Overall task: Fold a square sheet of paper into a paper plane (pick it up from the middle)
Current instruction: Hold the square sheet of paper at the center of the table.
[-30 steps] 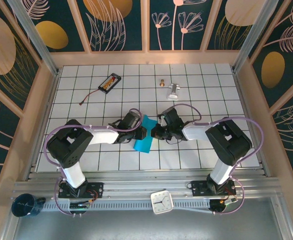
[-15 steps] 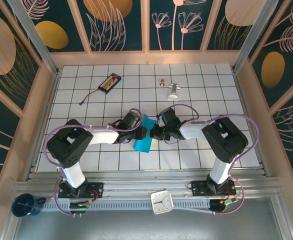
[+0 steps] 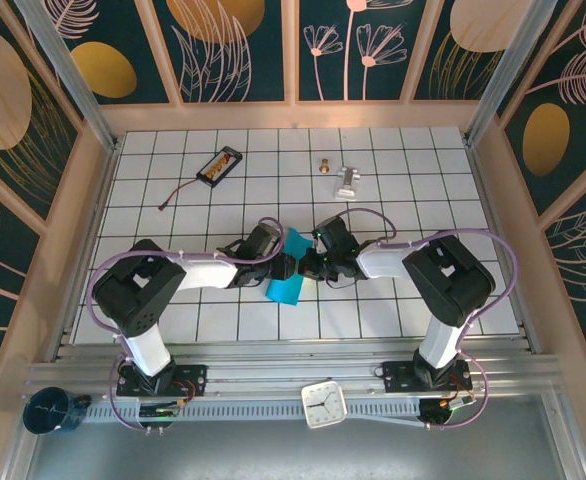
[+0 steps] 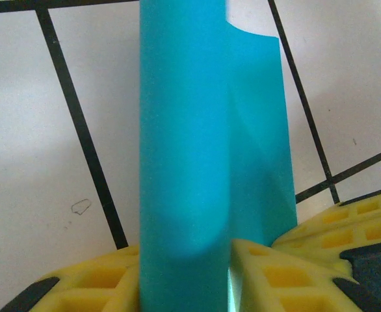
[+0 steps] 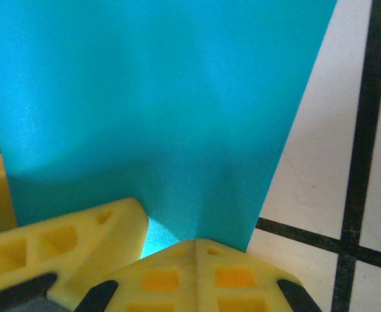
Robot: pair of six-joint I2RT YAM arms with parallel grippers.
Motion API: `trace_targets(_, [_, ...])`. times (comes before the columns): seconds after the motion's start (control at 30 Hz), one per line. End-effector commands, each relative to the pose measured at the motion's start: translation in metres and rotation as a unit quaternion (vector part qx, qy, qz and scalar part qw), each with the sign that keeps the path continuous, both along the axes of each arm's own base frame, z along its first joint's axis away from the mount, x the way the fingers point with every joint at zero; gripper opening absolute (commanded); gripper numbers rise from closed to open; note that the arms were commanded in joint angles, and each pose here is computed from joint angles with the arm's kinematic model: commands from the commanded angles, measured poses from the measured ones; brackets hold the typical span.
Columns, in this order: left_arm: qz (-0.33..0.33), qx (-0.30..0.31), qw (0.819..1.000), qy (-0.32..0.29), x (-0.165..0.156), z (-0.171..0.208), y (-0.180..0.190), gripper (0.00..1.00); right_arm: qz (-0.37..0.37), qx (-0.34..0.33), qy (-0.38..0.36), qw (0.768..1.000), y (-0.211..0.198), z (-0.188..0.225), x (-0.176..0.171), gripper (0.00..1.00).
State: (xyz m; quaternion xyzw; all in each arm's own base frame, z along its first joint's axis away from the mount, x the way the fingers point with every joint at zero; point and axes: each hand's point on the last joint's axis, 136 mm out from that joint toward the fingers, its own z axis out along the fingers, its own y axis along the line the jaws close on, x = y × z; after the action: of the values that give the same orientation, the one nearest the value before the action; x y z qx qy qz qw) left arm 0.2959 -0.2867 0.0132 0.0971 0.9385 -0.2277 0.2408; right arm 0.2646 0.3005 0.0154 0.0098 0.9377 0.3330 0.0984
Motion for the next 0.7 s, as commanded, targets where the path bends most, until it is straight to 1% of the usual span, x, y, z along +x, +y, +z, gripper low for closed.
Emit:
trace_targets(0.0, [0.059, 0.141, 0.987, 0.058, -0.022, -0.057, 0.07, 0.39, -0.01, -0.085, 0.057, 0.995, -0.029, -0.045, -0.029, 0.0])
trace_targets(0.23, [0.079, 0.149, 0.985, 0.019, -0.01, -0.024, 0.076, 0.51, -0.011, -0.09, 0.06, 0.994, -0.032, -0.049, -0.031, 0.0])
trace_targets(0.33, [0.092, 0.144, 0.985, -0.007, -0.003, 0.001, 0.079, 0.6, -0.011, -0.091, 0.062, 0.994, -0.033, -0.052, -0.032, 0.0])
trace_targets(0.4, [0.095, 0.123, 0.988, -0.018, 0.0, 0.018, 0.075, 0.62, -0.011, -0.091, 0.063, 0.994, -0.033, -0.052, -0.032, 0.0])
trace_targets(0.43, [0.092, 0.1, 0.991, -0.021, 0.0, 0.027, 0.068, 0.63, -0.01, -0.092, 0.063, 0.994, -0.033, -0.052, -0.032, 0.0])
trace_targets(0.5, [0.077, 0.042, 0.996, -0.017, -0.004, 0.042, 0.051, 0.6, -0.01, -0.092, 0.063, 0.994, -0.033, -0.053, -0.033, 0.0])
trace_targets(0.53, [0.067, 0.01, 0.998, -0.01, -0.007, 0.047, 0.04, 0.57, -0.01, -0.093, 0.063, 0.994, -0.033, -0.053, -0.033, 0.0])
trace_targets(0.6, [0.049, -0.039, 0.998, 0.008, -0.012, 0.054, 0.023, 0.47, -0.01, -0.092, 0.062, 0.994, -0.033, -0.053, -0.032, 0.0])
trace_targets(0.67, [0.028, -0.07, 0.997, 0.025, -0.015, 0.056, 0.009, 0.37, -0.01, -0.092, 0.062, 0.994, -0.032, -0.053, -0.032, 0.0])
